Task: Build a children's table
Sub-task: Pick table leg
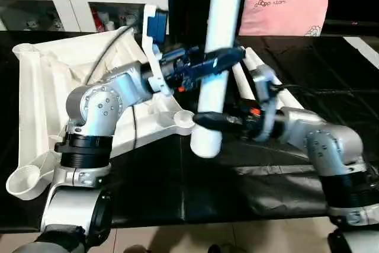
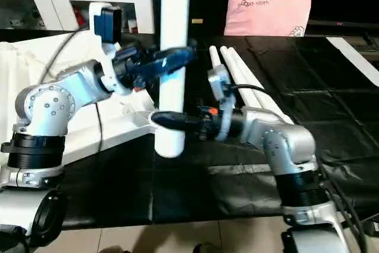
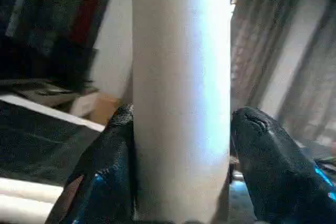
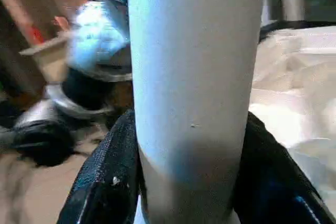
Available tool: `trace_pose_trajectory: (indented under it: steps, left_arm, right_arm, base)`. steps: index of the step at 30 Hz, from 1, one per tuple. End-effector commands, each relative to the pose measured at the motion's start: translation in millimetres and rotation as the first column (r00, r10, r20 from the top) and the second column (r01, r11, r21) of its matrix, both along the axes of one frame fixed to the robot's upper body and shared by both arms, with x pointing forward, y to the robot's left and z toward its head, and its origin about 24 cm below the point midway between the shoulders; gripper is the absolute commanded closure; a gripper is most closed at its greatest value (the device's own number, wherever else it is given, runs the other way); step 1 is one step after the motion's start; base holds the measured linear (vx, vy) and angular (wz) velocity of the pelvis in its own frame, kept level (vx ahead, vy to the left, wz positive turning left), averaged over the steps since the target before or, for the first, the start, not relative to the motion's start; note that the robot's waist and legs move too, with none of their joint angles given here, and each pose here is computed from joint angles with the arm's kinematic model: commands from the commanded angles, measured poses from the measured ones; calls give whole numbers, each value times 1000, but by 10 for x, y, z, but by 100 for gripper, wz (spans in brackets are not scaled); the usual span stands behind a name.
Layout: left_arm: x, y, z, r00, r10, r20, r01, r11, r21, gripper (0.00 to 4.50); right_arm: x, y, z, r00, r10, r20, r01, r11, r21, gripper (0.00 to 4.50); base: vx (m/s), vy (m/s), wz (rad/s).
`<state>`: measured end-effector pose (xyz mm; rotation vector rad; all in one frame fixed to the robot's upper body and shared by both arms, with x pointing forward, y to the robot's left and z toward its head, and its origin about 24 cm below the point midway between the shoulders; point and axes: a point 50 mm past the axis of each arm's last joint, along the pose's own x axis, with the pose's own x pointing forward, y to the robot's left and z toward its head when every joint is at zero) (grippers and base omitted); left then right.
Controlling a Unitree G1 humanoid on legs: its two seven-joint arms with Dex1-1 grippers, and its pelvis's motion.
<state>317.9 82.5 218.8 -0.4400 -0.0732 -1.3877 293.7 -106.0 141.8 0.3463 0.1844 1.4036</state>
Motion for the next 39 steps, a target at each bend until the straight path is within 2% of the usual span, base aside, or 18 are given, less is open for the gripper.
trace_pose_trajectory:
  steps: [1, 3, 5, 6, 8, 12, 13, 14, 16, 18, 21, 22, 23, 24, 27, 30, 38, 39]
  left_arm:
    - [19, -17, 24, 997, 76, 27, -76, 997, 14, 153]
    - [25, -15, 25, 996, 88, 26, -88, 996, 12, 153]
    - [89, -17, 14, 978, 202, 48, -204, 978, 47, 153]
    - [162, -25, -17, 939, 332, 91, -340, 934, 105, 153]
    - [204, -34, -42, 901, 416, 121, -430, 893, 133, 153]
    - [244, -77, -59, 835, 542, 97, -550, 824, 132, 153]
    - [271, -93, -77, 792, 599, 116, -610, 776, 159, 153]
    - [277, -97, -81, 781, 612, 122, -624, 763, 165, 153]
    - [356, -89, -108, 687, 722, 88, -724, 667, 178, 153]
    - [387, -89, -118, 646, 760, 70, -758, 627, 178, 153]
    - [400, -103, -119, 629, 777, 45, -770, 614, 172, 153]
    - [396, -148, -114, 654, 756, -20, -745, 649, 152, 153]
    - [396, -148, -114, 654, 756, -20, -745, 649, 152, 171]
    - [389, -168, -115, 660, 749, -61, -738, 661, 138, 189]
    - [373, -191, -122, 646, 761, -55, -751, 647, 135, 192]
    - [372, -202, -124, 642, 764, -68, -754, 644, 128, 231]
    - [363, -213, -112, 659, 747, -82, -739, 664, 114, 256]
    - [366, -206, -109, 659, 747, -82, -739, 664, 112, 259]
  right_arm:
    - [46, 10, 63, 996, -69, 59, 70, 997, -32, 256]
    - [51, 15, 64, 995, -79, 63, 81, 996, -36, 257]
    - [88, 55, 67, 985, -151, 86, 156, 986, -53, 257]
    - [135, 105, 63, 965, -234, 116, 243, 967, -74, 257]
    - [174, 144, 58, 944, -298, 138, 312, 946, -87, 257]
    - [252, 227, 67, 899, -410, 150, 425, 901, -86, 257]
    - [279, 269, 80, 881, -446, 158, 462, 883, -84, 257]
    - [285, 280, 83, 877, -453, 160, 470, 879, -83, 257]
    - [317, 346, 105, 844, -506, 177, 524, 848, -74, 257]
    - [335, 380, 103, 824, -538, 177, 557, 827, -75, 257]
    - [350, 403, 106, 801, -568, 192, 588, 805, -74, 258]
    - [370, 415, 101, 779, -599, 187, 619, 782, -70, 259]
    - [370, 415, 101, 779, -599, 187, 619, 782, -70, 259]
    - [385, 418, 88, 764, -621, 178, 639, 766, -73, 259]
    - [404, 420, 62, 746, -645, 165, 662, 745, -80, 259]
    - [410, 421, 65, 738, -655, 165, 671, 737, -77, 259]
    - [414, 424, 61, 731, -660, 174, 678, 730, -82, 259]
    - [411, 429, 60, 740, -652, 166, 669, 739, -80, 203]
  base:
    - [0, 0, 0]
    - [0, 0, 0]
    - [0, 0, 0]
    - [0, 0, 0]
    - [0, 0, 0]
    - [0, 0, 0]
    - [0, 0, 0]
    - [0, 0, 0]
    - [0, 0, 0]
    - [0, 0, 0]
    - [0, 0, 0]
    - [0, 0, 0]
    - [0, 0, 0]
    - [0, 0, 0]
    - [0, 0, 0]
    - [0, 0, 0]
    - [0, 0, 0]
    - [0, 0, 0]
